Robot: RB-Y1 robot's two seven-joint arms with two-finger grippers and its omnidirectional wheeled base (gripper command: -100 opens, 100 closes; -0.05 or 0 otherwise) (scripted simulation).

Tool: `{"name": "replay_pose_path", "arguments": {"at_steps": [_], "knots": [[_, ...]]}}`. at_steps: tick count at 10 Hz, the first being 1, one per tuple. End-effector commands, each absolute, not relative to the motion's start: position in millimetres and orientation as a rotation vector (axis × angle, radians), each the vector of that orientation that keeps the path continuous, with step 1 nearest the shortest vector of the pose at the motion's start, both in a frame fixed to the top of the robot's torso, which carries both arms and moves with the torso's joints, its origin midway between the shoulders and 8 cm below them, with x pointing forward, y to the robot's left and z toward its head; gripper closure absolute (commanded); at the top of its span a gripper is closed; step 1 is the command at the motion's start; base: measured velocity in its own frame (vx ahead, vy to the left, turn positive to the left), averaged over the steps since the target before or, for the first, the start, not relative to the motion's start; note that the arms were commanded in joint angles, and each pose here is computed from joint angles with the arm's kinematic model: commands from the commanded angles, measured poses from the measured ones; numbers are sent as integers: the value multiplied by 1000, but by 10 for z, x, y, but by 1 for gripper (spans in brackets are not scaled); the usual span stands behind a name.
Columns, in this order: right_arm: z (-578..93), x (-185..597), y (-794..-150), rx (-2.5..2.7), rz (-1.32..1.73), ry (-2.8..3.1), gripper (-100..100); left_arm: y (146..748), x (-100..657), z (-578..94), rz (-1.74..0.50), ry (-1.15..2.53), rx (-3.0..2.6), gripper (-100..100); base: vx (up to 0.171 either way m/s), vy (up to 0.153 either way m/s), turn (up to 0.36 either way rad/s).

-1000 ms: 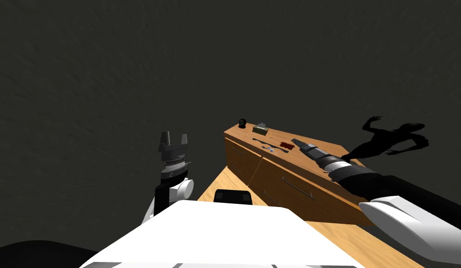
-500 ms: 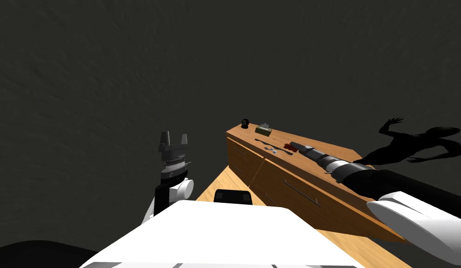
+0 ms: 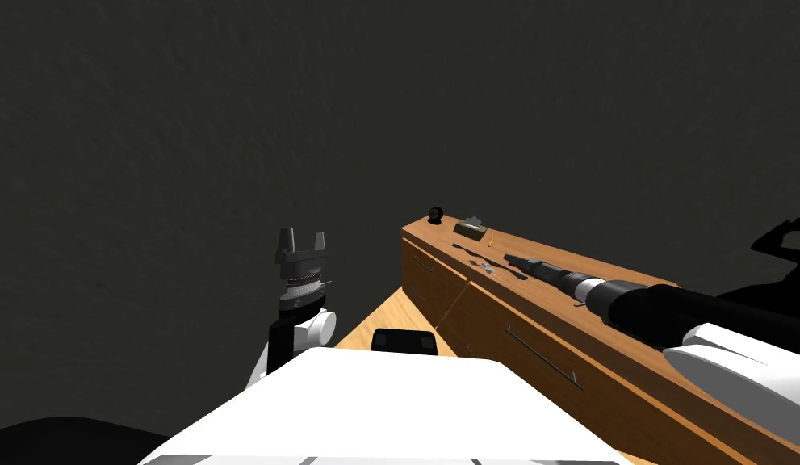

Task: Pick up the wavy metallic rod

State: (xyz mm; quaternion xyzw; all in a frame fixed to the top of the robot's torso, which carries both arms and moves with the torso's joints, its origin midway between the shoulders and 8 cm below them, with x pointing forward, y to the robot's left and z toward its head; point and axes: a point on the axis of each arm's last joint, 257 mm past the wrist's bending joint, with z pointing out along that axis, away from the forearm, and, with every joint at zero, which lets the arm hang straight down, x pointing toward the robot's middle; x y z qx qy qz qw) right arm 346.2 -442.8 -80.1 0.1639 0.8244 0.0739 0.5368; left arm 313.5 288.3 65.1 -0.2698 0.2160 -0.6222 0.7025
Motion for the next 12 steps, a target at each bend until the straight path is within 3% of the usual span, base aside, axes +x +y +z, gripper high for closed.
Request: {"name": "replay_pose_path", "arguments": {"at_steps": [1,12], "knots": [[-896,3447,-4468,364,133,2031,-100,2883,3135,651,-1385,481,-600,0,-1,-27,127],[-1340,3028,-4734,178,-163,2460,-100,2883,3134,650,-1384,481,-600,0,2,-28,176]]}}
